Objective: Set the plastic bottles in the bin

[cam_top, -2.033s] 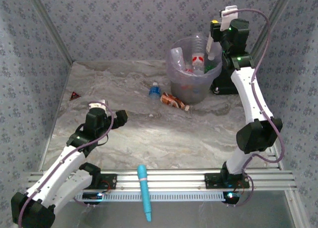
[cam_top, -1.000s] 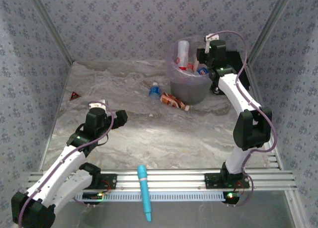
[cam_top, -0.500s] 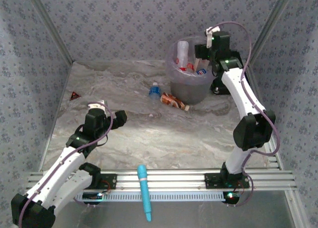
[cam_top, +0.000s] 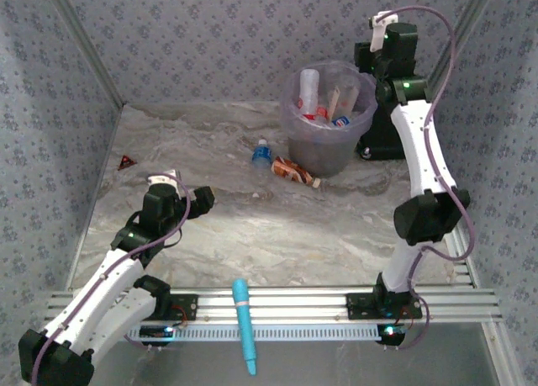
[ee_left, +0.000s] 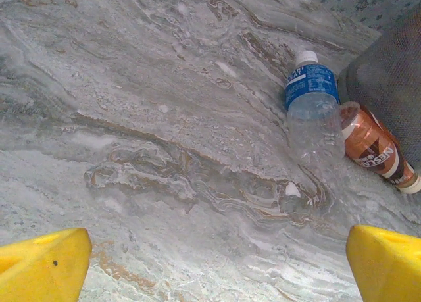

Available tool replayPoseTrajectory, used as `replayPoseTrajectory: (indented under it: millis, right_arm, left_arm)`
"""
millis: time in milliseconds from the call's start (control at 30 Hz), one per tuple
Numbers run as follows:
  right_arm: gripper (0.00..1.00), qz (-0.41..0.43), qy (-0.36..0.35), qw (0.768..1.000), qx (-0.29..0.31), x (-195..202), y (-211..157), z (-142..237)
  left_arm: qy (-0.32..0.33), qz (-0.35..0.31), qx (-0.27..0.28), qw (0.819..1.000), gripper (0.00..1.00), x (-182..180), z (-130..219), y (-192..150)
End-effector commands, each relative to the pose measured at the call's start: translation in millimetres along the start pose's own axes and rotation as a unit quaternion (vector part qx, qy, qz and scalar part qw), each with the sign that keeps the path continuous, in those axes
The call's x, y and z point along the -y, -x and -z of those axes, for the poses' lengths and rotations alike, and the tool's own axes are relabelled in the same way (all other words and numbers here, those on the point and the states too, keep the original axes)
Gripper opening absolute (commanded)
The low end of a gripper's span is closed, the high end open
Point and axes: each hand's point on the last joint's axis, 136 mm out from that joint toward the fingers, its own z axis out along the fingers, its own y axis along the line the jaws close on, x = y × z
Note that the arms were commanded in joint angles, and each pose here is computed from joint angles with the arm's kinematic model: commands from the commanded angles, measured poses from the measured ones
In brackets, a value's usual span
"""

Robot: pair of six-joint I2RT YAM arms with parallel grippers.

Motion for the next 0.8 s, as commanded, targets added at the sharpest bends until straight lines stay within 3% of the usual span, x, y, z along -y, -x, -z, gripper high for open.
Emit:
replayPoseTrajectory:
  millis: [0,167,267,433,600,767]
  right_arm:
    - [0.42,-0.01,0.015,0.999,-0.036,-10,-31,-21]
    - [0.4,-0.018,0.015,0.997,-0.067,-15,-79,-32]
    - [0.4,-0.018,0.017,0.997,-0.067,-17,-85,-29]
    - [0.42,-0.007,0.011,0.999,-0.038,-12,-49,-13]
    - [0.52,0.007,0.01,1.0,-0.004,-7,-9,14]
    - [0.61,0.009,0.02,1.0,0.015,-8,7,59]
  left_arm:
    - [-0.009,0.008,0.0,1.0,0.99,1,1,-1]
    - [-0.016,0.001,-0.014,1.0,0.99,6,-4,-3]
    - [-0.019,-0.006,-0.019,1.0,0.99,10,-7,-1]
    - [-0.03,-0.014,-0.025,0.999,0.99,20,-17,4]
    - [-0.056,-0.021,-0.038,0.998,0.99,37,-33,8]
    - [-0.078,-0.033,-0.064,0.994,0.99,53,-51,9]
